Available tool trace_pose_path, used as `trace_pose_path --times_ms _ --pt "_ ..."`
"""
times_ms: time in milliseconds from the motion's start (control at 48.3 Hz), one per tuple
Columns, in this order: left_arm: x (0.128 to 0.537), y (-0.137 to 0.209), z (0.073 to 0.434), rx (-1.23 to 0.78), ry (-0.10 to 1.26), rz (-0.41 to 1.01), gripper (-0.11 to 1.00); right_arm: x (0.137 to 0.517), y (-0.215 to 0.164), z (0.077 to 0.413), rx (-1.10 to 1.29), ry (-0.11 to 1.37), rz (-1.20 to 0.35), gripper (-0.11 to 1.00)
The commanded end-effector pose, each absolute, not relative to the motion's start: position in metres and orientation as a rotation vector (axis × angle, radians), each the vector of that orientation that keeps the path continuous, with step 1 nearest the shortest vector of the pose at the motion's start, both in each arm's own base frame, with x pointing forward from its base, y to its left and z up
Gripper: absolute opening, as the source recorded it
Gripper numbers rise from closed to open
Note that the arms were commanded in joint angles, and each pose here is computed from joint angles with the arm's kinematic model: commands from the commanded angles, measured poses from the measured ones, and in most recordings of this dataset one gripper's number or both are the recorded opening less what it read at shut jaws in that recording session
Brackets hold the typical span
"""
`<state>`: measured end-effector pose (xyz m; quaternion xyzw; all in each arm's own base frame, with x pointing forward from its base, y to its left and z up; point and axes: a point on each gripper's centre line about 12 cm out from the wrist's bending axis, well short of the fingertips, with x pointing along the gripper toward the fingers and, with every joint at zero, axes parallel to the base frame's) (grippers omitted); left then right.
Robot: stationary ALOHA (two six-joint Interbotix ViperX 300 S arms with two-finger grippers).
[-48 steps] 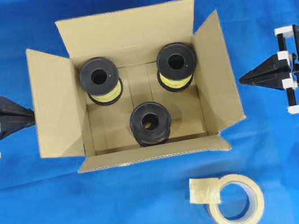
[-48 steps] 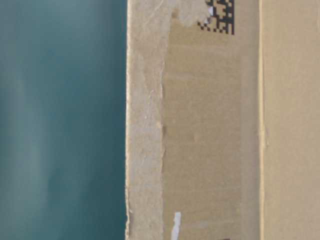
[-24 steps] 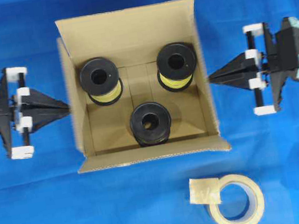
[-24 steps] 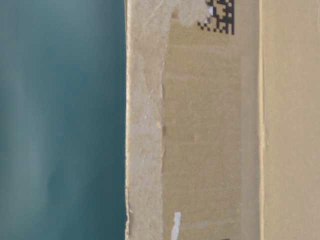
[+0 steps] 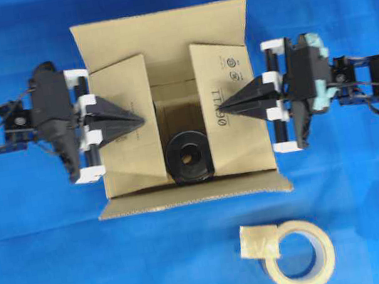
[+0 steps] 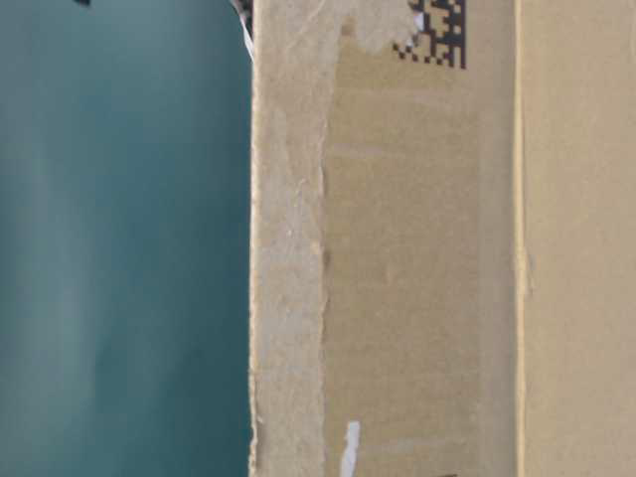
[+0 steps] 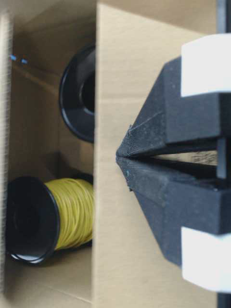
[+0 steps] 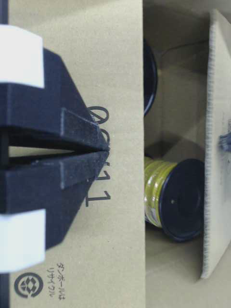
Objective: Close the cardboard box.
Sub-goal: 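Hold the side flaps down with both grippers, pressing them flat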
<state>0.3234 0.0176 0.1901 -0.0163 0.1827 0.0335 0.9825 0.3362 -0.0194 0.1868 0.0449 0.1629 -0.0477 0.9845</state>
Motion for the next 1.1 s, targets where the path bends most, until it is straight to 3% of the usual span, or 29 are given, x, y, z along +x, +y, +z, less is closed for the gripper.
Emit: trace_pose_path --times_ms 0,228,518,1077 --pt "0.336 0.02 0.192 -0.028 0.358 0.07 0.0 0.346 -0.021 0.19 0.093 0.312 -0.101 0.0" --pt "0.345 0.02 0.178 -0.034 0.398 0.072 0.0 0.351 -0.023 0.172 0.101 0.357 -0.112 0.0" --pt "0.351 0.024 0.182 -0.034 0.38 0.082 0.0 0.351 -0.023 0.173 0.103 0.354 -0.112 0.0" --pt "0.405 0.079 0.208 0.06 0.292 0.189 0.0 0.351 -0.02 0.173 0.107 0.353 -0.103 0.0"
